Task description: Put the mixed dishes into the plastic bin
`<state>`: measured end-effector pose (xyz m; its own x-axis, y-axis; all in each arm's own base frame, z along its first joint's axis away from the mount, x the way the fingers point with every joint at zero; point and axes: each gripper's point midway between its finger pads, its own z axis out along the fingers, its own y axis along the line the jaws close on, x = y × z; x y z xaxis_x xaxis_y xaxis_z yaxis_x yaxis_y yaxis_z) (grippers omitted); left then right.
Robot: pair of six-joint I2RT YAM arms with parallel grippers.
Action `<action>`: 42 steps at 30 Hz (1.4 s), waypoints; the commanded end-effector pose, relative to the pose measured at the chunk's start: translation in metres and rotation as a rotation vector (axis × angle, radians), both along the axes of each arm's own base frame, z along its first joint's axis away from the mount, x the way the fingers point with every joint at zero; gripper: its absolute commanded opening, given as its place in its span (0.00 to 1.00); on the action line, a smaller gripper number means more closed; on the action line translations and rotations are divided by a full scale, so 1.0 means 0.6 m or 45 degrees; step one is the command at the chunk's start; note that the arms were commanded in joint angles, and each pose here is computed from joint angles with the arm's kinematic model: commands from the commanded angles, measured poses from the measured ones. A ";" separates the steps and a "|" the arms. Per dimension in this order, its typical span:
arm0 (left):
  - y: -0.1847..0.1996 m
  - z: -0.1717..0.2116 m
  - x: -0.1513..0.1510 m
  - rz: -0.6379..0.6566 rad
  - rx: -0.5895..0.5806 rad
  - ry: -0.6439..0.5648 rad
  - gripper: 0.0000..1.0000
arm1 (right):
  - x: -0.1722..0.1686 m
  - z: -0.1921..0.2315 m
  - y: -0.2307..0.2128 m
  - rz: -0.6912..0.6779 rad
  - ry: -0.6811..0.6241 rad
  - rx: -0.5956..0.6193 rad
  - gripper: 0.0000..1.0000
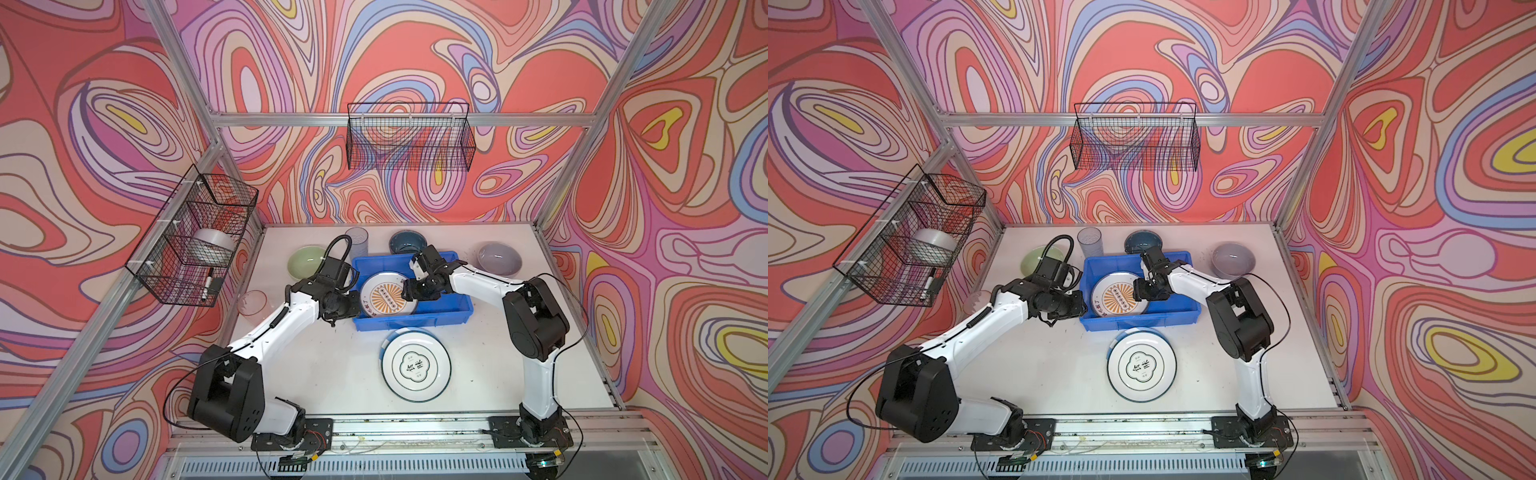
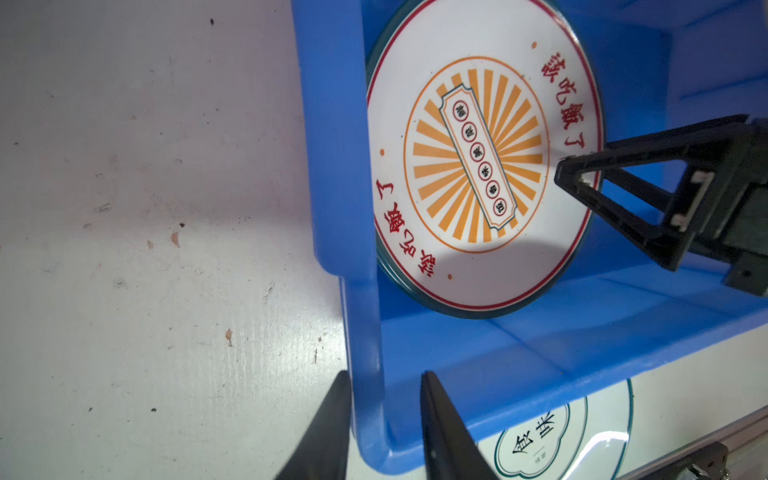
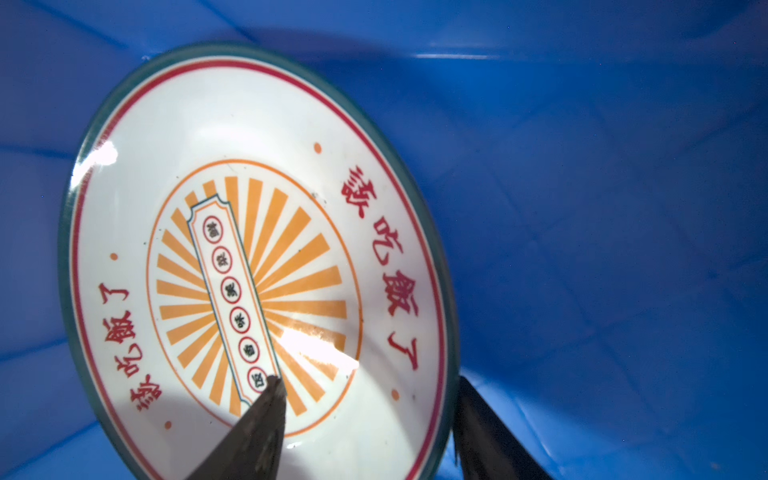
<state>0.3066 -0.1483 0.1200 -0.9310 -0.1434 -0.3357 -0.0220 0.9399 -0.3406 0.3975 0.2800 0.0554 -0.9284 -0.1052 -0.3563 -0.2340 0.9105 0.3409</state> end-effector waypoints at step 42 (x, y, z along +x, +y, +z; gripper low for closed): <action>-0.111 -0.016 -0.206 -0.346 -0.123 0.037 0.44 | -0.335 0.066 -0.146 -0.048 0.205 0.196 0.53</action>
